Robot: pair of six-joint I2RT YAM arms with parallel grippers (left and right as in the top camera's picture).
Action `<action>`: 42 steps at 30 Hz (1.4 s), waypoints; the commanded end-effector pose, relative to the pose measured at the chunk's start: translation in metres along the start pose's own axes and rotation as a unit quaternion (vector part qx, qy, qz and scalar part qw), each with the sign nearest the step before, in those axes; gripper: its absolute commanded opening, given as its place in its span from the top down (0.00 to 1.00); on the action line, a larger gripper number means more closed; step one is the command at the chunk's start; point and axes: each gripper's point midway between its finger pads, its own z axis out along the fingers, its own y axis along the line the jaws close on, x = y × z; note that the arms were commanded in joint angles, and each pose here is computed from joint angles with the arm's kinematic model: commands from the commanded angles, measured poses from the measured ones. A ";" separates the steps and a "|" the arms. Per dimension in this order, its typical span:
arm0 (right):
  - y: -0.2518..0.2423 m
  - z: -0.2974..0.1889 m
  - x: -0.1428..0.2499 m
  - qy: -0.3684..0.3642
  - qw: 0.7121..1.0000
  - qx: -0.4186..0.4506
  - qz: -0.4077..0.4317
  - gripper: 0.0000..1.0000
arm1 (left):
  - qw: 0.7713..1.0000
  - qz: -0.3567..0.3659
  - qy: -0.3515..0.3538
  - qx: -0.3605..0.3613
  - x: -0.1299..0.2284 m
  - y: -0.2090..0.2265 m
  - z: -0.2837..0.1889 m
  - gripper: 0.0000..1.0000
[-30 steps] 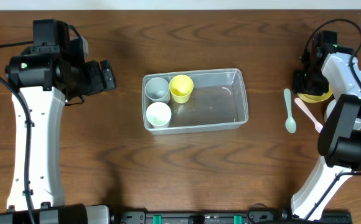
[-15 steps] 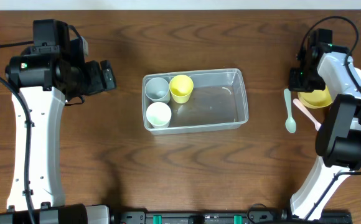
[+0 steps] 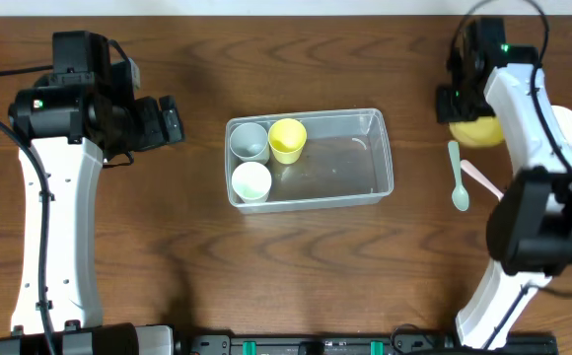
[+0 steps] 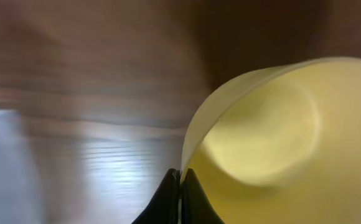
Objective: Pack container
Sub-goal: 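Carry the yellow bowl into the container's right side and release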
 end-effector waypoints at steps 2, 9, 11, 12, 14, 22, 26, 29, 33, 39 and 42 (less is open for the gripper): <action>0.050 -0.103 -0.022 -0.119 0.991 -0.039 -0.049 0.99 | 1.000 0.009 0.003 0.002 0.004 -0.001 -0.001 0.02; 0.153 -0.129 0.017 -0.106 0.976 -0.106 -0.156 0.99 | 1.000 0.009 0.003 0.002 0.004 -0.001 -0.001 0.02; 0.178 -0.124 0.029 -0.093 0.971 -0.117 -0.185 0.99 | 1.000 0.009 0.003 0.002 0.004 -0.001 -0.001 0.02; 0.190 -0.120 0.035 -0.086 0.969 -0.120 -0.200 0.99 | 1.000 0.009 0.003 0.002 0.004 -0.001 -0.001 0.02; 0.209 -0.111 0.045 -0.070 0.964 -0.125 -0.222 0.99 | 1.000 0.009 0.003 0.002 0.004 -0.001 -0.001 0.02; 0.240 -0.061 0.071 0.006 0.969 -0.116 -0.220 0.99 | 1.000 0.009 0.006 0.002 0.005 -0.001 -0.001 0.02; 0.238 -0.036 0.077 0.037 0.969 -0.106 -0.219 0.99 | 1.000 0.009 0.006 0.002 0.005 -0.001 -0.001 0.02; 0.238 -0.018 0.081 0.059 0.969 -0.098 -0.219 0.99 | 1.000 0.009 0.006 0.002 0.005 -0.001 -0.001 0.02; 0.235 0.000 0.081 0.071 0.970 -0.087 -0.218 0.99 | 1.000 0.009 0.006 0.002 0.005 -0.001 -0.001 0.02; 0.222 0.016 0.070 0.070 0.974 -0.075 -0.201 0.84 | 1.000 0.009 0.007 0.001 0.005 -0.001 -0.001 0.02; 0.214 0.018 0.065 0.069 0.977 -0.073 -0.190 0.61 | 1.000 0.009 0.007 0.001 0.005 -0.001 -0.001 0.02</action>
